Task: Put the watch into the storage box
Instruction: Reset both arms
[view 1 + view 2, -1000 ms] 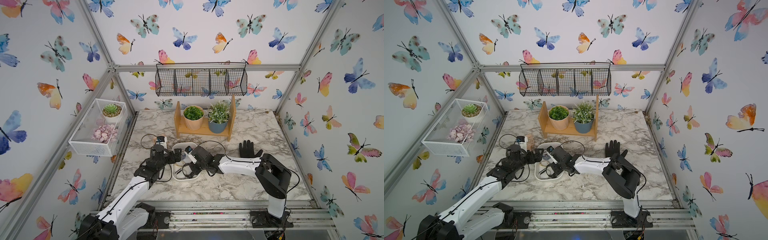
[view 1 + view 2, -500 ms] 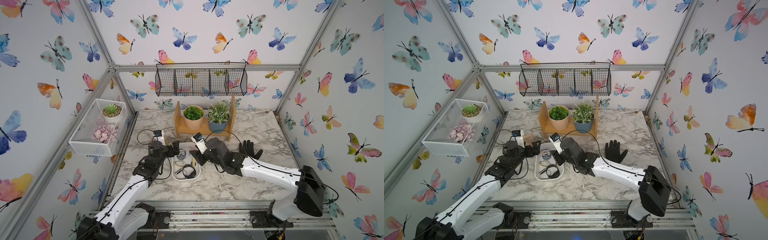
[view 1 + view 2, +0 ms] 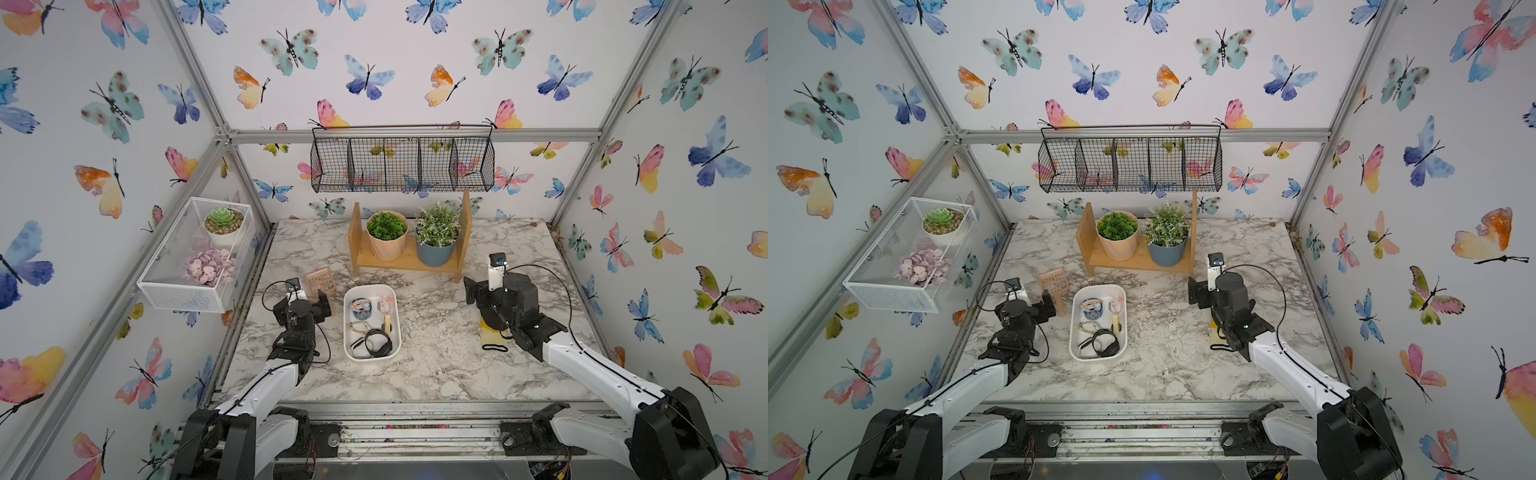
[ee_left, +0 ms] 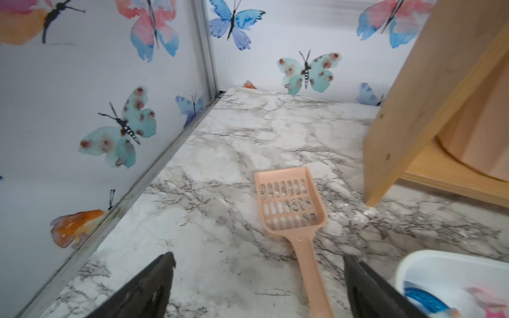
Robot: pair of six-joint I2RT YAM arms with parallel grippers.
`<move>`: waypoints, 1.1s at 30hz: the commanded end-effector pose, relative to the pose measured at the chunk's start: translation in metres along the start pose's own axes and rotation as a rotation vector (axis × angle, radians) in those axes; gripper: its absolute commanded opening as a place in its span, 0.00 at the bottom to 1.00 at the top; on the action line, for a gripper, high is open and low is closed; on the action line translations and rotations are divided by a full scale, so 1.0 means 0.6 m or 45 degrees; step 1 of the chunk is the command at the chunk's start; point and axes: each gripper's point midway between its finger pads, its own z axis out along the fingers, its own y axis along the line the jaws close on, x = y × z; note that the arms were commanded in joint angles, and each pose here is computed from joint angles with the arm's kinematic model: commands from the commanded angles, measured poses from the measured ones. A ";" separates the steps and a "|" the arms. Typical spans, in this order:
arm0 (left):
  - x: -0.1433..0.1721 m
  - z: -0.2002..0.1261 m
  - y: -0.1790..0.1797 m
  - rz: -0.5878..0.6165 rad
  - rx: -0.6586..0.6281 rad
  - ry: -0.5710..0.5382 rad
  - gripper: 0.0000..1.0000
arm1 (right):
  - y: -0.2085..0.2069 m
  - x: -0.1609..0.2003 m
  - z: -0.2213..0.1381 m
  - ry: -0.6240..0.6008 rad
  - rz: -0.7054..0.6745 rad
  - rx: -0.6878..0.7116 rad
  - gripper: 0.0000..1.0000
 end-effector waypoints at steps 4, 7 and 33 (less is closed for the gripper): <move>-0.030 0.001 -0.005 -0.002 0.104 -0.219 0.98 | -0.141 0.023 -0.002 -0.035 0.121 0.357 0.99; -0.024 0.007 -0.009 0.017 0.116 -0.212 0.98 | -0.197 0.041 -0.006 -0.060 0.133 0.530 0.99; 0.030 0.038 -0.033 0.059 0.242 -0.143 0.98 | -0.203 0.151 0.026 -0.224 0.039 0.476 0.99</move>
